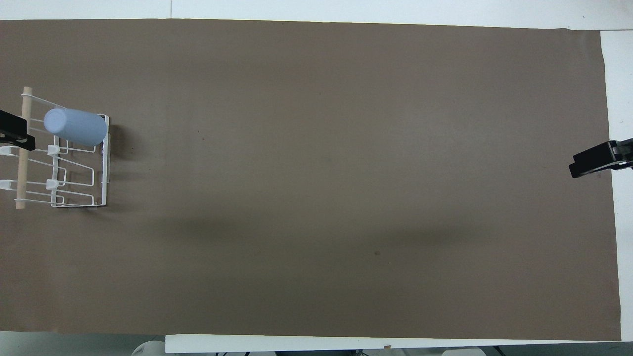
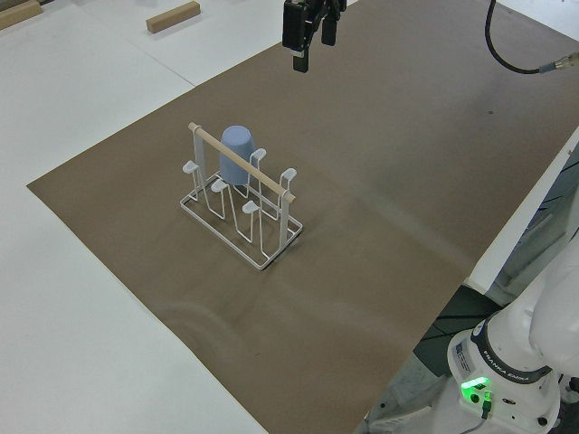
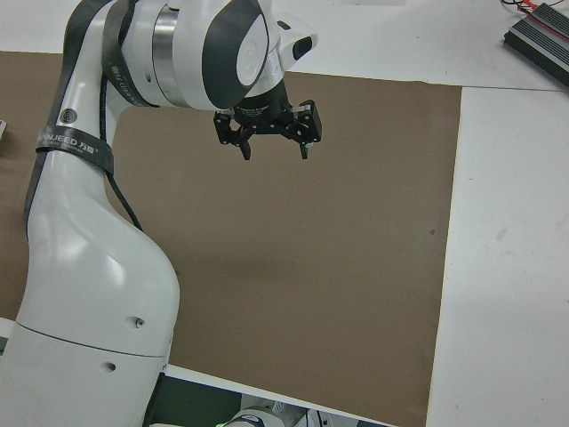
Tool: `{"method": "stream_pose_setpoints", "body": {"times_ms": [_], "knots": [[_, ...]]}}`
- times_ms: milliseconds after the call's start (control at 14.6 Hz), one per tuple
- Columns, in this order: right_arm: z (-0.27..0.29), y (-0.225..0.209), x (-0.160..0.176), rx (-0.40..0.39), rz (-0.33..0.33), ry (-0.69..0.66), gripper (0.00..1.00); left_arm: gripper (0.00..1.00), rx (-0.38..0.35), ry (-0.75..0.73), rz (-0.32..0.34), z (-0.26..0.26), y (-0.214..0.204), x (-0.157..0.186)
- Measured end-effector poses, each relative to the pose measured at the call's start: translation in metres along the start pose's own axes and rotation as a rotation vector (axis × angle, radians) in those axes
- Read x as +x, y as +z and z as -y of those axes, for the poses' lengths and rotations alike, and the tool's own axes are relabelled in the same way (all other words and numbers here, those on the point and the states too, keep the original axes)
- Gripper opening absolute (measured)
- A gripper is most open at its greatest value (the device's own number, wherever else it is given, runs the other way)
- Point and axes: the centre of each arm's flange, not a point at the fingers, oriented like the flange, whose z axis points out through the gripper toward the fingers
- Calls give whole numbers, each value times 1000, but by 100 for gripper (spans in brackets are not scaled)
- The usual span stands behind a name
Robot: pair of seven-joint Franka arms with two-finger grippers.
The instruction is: Hang cup on cup holder
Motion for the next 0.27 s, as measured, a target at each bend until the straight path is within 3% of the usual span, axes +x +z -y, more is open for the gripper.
{"method": "stream_pose_setpoints", "body": {"times_ms": [274], "knots": [[0, 0, 0, 0, 0, -1, 100, 100, -8, -2, -5, 2, -3, 0]]}}
